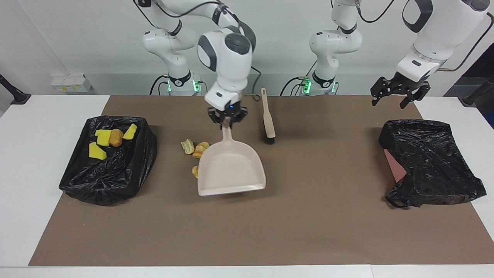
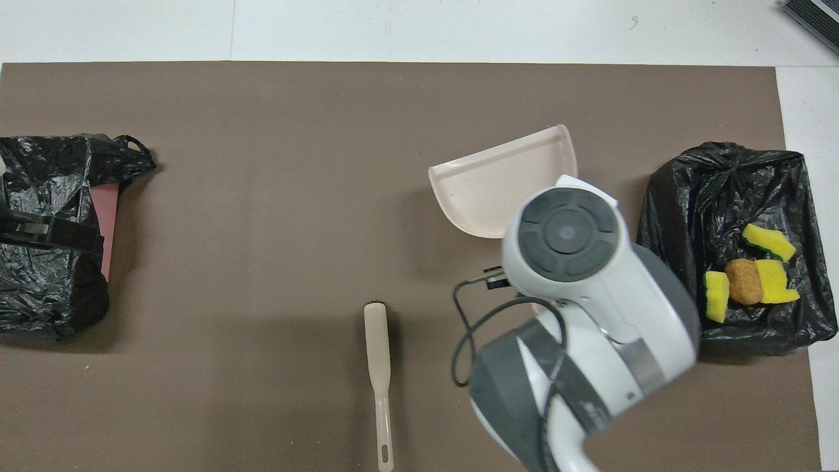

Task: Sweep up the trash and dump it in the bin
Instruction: 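Return the dustpan to the table center with the right gripper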

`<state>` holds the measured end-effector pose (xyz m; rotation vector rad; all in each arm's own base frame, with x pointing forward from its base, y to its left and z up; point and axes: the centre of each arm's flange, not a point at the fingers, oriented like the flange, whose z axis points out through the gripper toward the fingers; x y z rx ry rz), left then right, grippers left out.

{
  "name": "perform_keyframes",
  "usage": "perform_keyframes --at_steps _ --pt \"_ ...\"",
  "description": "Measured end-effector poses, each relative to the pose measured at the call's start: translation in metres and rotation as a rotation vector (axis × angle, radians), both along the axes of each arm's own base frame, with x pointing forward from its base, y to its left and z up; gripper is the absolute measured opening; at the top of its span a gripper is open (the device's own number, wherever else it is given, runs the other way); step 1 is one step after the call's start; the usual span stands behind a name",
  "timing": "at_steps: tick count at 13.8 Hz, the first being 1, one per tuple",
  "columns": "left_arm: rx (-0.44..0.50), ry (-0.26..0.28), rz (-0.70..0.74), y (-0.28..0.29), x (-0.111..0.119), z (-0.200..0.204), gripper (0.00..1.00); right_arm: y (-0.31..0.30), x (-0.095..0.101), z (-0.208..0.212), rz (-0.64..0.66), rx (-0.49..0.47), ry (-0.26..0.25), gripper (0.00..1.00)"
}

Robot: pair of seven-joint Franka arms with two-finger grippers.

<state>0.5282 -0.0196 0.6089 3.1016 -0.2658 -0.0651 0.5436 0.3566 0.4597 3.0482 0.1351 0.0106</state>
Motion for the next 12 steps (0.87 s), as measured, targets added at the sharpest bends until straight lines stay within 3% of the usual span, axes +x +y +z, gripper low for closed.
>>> perform_keyframes --at_steps 3,6,12 --pt "0.002 0.050 0.013 0.005 -0.007 -0.003 1.00 0.066 0.022 -0.037 -0.055 0.056 -0.020 0.32" --pt "0.001 0.054 0.019 0.008 -0.009 0.000 1.00 0.089 0.043 -0.072 -0.082 0.117 -0.044 0.32" --pt "0.001 0.049 0.023 0.010 -0.010 0.002 1.00 0.091 0.053 -0.097 -0.088 0.147 -0.053 0.35"
